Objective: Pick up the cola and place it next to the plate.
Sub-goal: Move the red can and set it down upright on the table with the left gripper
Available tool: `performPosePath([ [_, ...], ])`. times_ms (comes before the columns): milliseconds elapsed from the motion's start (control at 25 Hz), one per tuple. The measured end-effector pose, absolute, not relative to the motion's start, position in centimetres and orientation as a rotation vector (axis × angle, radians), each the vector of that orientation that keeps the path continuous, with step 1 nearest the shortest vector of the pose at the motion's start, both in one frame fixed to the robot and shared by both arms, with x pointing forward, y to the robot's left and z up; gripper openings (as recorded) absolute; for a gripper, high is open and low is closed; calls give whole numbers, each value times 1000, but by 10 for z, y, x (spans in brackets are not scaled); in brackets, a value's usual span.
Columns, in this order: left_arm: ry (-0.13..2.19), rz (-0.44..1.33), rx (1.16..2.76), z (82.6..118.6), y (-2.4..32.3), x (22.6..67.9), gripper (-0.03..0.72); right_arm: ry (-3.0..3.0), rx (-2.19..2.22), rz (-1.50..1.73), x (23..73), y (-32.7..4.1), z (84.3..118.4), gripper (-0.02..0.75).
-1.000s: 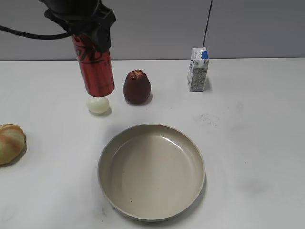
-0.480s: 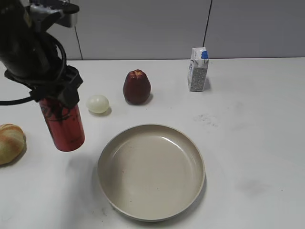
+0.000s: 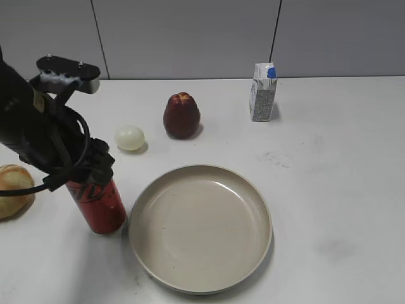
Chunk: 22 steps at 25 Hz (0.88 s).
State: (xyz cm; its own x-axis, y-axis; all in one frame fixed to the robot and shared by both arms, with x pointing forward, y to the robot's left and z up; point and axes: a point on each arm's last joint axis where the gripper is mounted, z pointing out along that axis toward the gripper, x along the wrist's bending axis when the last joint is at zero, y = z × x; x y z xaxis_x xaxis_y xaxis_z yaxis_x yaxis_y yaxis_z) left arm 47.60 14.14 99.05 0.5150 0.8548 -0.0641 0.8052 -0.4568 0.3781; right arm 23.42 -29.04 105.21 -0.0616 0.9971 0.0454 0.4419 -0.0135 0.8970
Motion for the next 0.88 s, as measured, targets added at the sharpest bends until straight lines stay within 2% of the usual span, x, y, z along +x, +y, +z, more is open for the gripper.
performPosePath([
  [320,1364,214,2357,987,141,477,499,1581,1529,1033,234,-290,1052,536],
  [560,1377,196,2370,985,142,475,609,1581,1529,1033,234,-290,1052,536],
  [880,1369,201,2340,995,143,472,657,1580,1530,1034,234,-290,1052,536],
])
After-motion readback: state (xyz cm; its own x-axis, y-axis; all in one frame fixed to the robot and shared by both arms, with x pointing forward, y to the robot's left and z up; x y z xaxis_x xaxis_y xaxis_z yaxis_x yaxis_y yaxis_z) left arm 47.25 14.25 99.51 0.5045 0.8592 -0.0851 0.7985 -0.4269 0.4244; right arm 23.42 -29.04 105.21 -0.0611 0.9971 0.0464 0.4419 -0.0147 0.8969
